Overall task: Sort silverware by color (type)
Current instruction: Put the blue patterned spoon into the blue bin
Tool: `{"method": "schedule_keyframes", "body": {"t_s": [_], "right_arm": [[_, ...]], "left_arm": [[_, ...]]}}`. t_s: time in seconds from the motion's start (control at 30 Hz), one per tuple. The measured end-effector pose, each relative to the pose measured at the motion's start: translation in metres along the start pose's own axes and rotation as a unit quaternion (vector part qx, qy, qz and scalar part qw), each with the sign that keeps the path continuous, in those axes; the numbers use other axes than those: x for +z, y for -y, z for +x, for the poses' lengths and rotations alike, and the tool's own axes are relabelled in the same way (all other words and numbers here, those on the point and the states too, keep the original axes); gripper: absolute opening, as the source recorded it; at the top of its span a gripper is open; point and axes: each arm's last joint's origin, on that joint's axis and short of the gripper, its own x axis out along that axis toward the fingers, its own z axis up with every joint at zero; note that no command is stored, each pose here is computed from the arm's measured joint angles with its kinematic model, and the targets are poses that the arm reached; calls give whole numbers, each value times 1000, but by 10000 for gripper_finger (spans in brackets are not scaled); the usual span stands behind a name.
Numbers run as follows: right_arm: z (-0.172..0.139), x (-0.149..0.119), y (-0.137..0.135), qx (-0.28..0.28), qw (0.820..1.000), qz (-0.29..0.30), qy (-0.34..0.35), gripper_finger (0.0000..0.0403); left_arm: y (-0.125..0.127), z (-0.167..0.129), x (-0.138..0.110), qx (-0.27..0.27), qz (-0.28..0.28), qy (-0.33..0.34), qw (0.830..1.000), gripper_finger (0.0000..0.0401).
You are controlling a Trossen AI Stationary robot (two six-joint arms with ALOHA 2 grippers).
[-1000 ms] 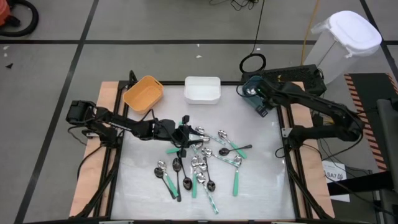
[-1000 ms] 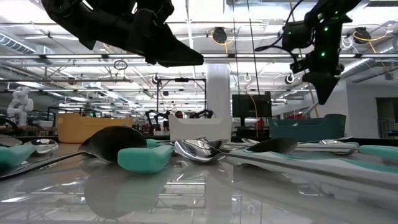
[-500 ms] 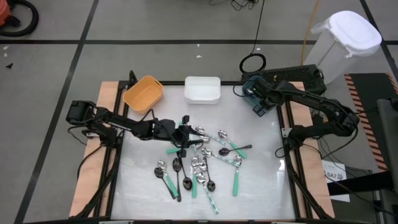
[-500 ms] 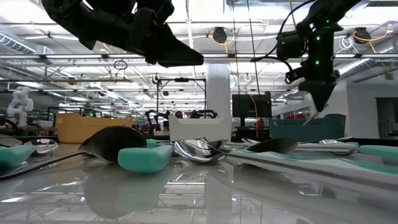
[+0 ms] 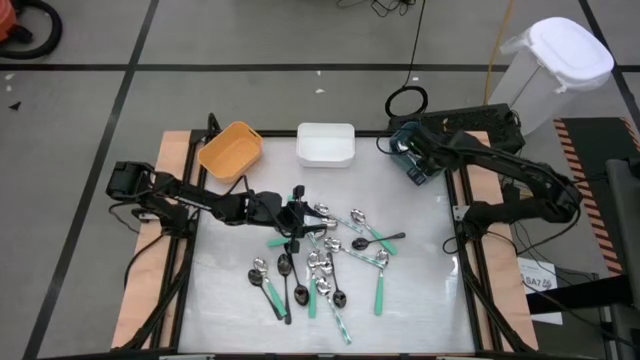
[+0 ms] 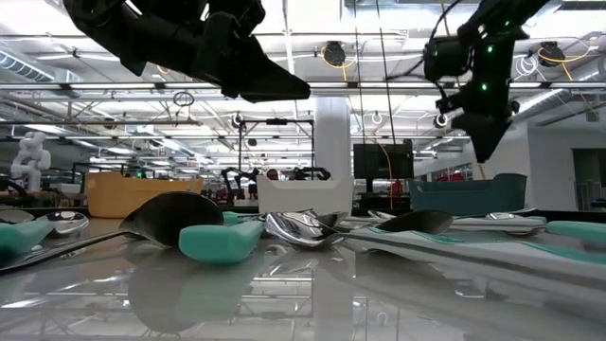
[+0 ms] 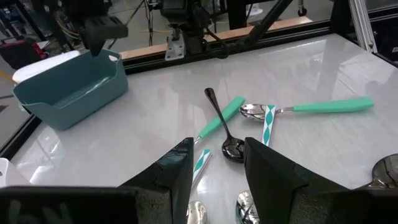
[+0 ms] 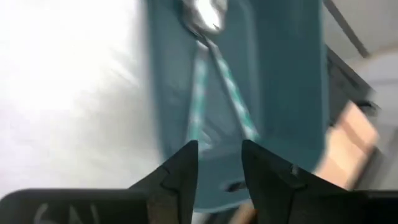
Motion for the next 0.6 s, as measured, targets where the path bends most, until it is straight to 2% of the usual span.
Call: {"method": "schedule_keyframes", "body": {"t_s": [0.13,0.27,0.6], "right_arm": [[-21,-5,-12,63,996,-3,64,117],[-40,-12,-28,101,988,-15,112,117],[-66,-38,-91,190,968,-84,143,117]], "left_arm": [[0,0,0,0,0,0,1000,143],[0,0,0,0,0,0,1000,143],[0,0,-2,-2,-1,-11,1000,143]]}}
